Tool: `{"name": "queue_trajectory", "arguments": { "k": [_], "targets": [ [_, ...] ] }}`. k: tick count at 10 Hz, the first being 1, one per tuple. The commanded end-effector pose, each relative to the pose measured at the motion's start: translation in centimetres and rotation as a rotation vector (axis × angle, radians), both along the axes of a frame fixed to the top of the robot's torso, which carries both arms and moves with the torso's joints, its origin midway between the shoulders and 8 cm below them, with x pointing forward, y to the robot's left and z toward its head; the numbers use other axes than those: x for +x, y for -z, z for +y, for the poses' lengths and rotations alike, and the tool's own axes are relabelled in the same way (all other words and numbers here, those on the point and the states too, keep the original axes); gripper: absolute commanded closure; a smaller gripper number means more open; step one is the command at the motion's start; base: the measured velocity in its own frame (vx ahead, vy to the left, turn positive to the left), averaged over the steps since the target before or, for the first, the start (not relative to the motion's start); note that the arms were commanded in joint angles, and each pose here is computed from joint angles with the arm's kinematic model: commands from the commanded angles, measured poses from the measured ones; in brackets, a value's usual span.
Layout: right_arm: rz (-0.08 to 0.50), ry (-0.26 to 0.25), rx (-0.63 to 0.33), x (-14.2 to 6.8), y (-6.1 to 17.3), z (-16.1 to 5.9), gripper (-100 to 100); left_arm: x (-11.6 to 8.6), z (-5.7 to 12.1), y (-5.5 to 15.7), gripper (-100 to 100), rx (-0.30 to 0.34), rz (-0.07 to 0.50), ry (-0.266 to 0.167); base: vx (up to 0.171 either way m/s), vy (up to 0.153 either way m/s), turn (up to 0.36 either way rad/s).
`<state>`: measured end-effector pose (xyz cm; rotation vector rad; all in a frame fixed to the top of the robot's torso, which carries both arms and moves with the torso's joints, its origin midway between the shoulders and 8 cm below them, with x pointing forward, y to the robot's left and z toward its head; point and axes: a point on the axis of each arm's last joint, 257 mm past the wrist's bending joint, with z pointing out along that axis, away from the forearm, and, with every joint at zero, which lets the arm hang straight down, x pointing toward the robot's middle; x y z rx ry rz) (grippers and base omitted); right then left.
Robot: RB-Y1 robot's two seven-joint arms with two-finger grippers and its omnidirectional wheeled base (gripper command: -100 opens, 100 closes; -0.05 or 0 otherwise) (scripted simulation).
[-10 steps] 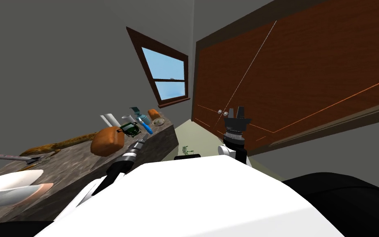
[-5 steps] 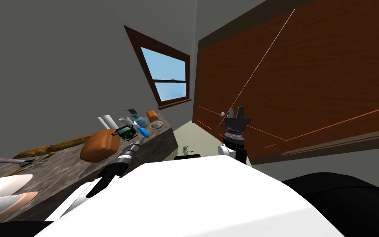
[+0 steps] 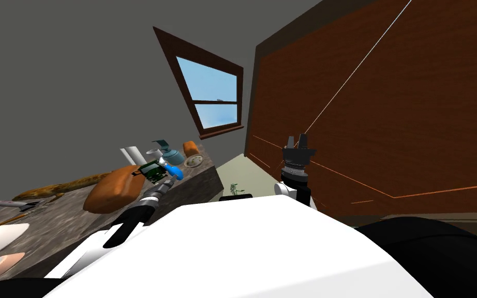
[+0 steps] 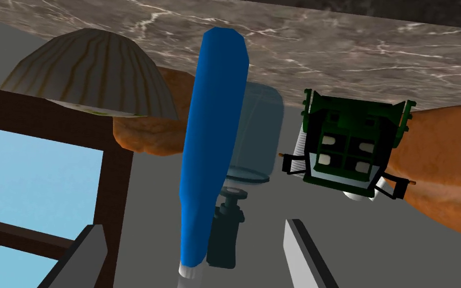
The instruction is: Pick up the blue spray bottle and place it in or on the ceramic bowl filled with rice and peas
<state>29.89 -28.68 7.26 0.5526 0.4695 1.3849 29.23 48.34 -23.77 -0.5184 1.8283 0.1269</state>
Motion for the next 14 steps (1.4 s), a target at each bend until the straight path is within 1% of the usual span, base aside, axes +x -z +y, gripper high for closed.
{"name": "queue_trajectory", "arguments": {
  "k": [1, 5, 6, 7, 8, 9, 10, 11, 12, 14],
  "targets": [
    [0.000, 0.000, 0.000, 0.0, 0.0, 0.0, 0, -0.3, 1.1, -0.1, -100, 0.036, 0.030, -0.025, 0.176, -0.058, 0.145],
    [0.000, 0.000, 0.000, 0.0, 0.0, 0.0, 0, -1.3, 3.4, -0.5, -100, 0.101, 0.077, -0.073, 0.159, -0.070, 0.111],
    [0.000, 0.000, 0.000, 0.0, 0.0, 0.0, 0, -1.6, 4.1, -0.6, -100, 0.117, 0.089, -0.092, 0.130, -0.044, 0.119],
    [0.000, 0.000, 0.000, 0.0, 0.0, 0.0, 0, -1.8, 4.4, -0.6, -100, 0.122, 0.093, -0.101, 0.138, -0.039, 0.105],
    [0.000, 0.000, 0.000, 0.0, 0.0, 0.0, 0, -1.6, 4.2, -0.6, -100, 0.118, 0.088, -0.092, 0.061, -0.021, 0.020],
    [0.000, 0.000, 0.000, 0.0, 0.0, 0.0, 0, -1.7, 4.3, -0.6, 0, 0.118, 0.090, -0.095, 0.011, -0.004, -0.003],
    [0.000, 0.000, 0.000, 0.0, 0.0, 0.0, 0, -1.4, 4.9, -0.3, -100, 0.119, 0.086, -0.103, 0.059, 0.030, -0.049],
    [0.000, 0.000, 0.000, 0.0, 0.0, 0.0, 0, -1.6, 4.7, -0.4, -100, 0.119, 0.088, -0.100, 0.036, 0.021, -0.017],
    [0.000, 0.000, 0.000, 0.0, 0.0, 0.0, 0, -1.6, 4.7, -0.4, 100, 0.119, 0.088, -0.100, 0.005, 0.003, 0.002],
    [0.000, 0.000, 0.000, 0.0, 0.0, 0.0, 0, -1.6, 4.7, -0.5, 100, 0.120, 0.088, -0.101, 0.000, 0.000, 0.000]
  ]
}}
